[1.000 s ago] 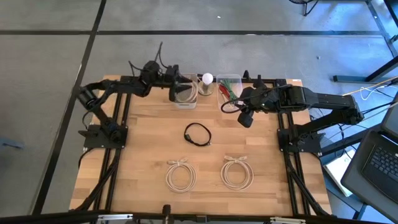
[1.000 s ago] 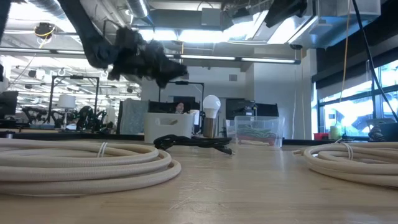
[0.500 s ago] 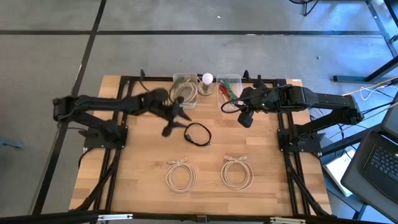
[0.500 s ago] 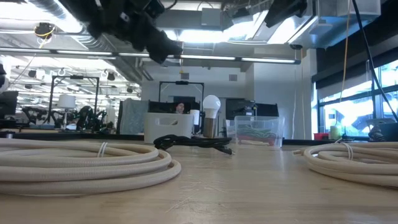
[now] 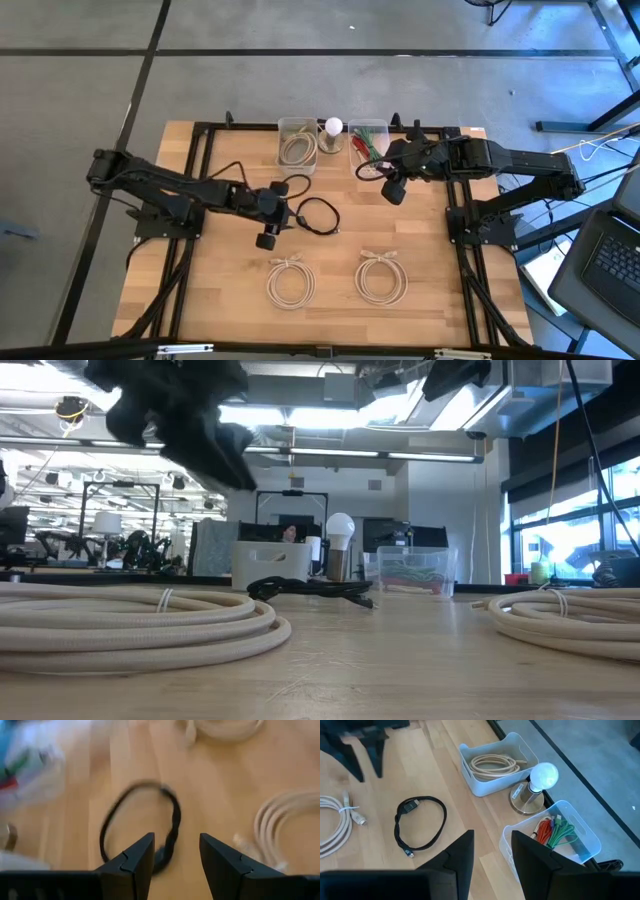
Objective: Pick & Place USB Port
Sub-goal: Put the black HDMI cable into the gray bin
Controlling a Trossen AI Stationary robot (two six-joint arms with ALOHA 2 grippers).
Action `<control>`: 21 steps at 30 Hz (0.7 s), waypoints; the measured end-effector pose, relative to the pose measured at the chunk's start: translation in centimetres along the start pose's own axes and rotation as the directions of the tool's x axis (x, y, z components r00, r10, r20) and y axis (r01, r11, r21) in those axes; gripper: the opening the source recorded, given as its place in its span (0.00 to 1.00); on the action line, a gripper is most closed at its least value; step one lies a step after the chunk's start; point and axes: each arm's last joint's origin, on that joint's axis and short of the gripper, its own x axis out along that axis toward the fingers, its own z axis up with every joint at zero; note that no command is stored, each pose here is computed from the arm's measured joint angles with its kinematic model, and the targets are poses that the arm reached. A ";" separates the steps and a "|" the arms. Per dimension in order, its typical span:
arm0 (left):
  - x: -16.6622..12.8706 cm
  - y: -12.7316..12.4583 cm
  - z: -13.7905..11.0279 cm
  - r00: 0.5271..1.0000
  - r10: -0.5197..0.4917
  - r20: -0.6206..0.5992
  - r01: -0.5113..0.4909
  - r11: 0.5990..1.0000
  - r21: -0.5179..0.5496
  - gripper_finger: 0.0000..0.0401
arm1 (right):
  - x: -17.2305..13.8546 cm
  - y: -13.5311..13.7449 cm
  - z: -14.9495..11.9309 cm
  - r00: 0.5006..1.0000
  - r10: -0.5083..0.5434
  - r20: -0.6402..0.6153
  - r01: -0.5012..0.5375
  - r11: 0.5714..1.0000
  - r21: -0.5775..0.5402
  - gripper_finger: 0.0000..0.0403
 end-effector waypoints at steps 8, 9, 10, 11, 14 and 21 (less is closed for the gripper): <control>3.7 -0.5 -1.4 0.991 -0.016 -0.134 0.025 0.997 0.066 0.38 | 0.0 0.0 0.1 1.000 0.002 0.010 -0.002 1.000 0.002 0.33; 4.4 -0.6 -1.3 0.989 -0.019 -0.149 0.030 0.997 0.073 0.38 | 0.0 0.0 0.1 1.000 0.002 0.010 -0.002 1.000 0.002 0.33; 4.9 -0.6 -1.2 0.987 -0.020 -0.160 0.033 0.996 0.078 0.38 | 0.0 0.0 0.1 1.000 0.002 0.010 -0.002 1.000 0.002 0.33; 5.4 -0.7 -1.2 0.984 -0.023 -0.177 0.039 0.995 0.088 0.38 | 0.0 0.0 0.1 1.000 0.002 0.010 -0.002 1.000 0.001 0.33; 6.8 -0.7 -0.8 0.977 -0.029 -0.211 0.056 0.990 0.125 0.37 | 0.0 0.0 0.0 1.000 0.001 0.004 -0.001 1.000 0.000 0.33; 8.9 0.0 0.1 0.961 -0.016 -0.276 0.060 0.987 0.151 0.38 | 0.0 0.1 0.0 1.000 0.019 -0.002 -0.019 1.000 0.001 0.33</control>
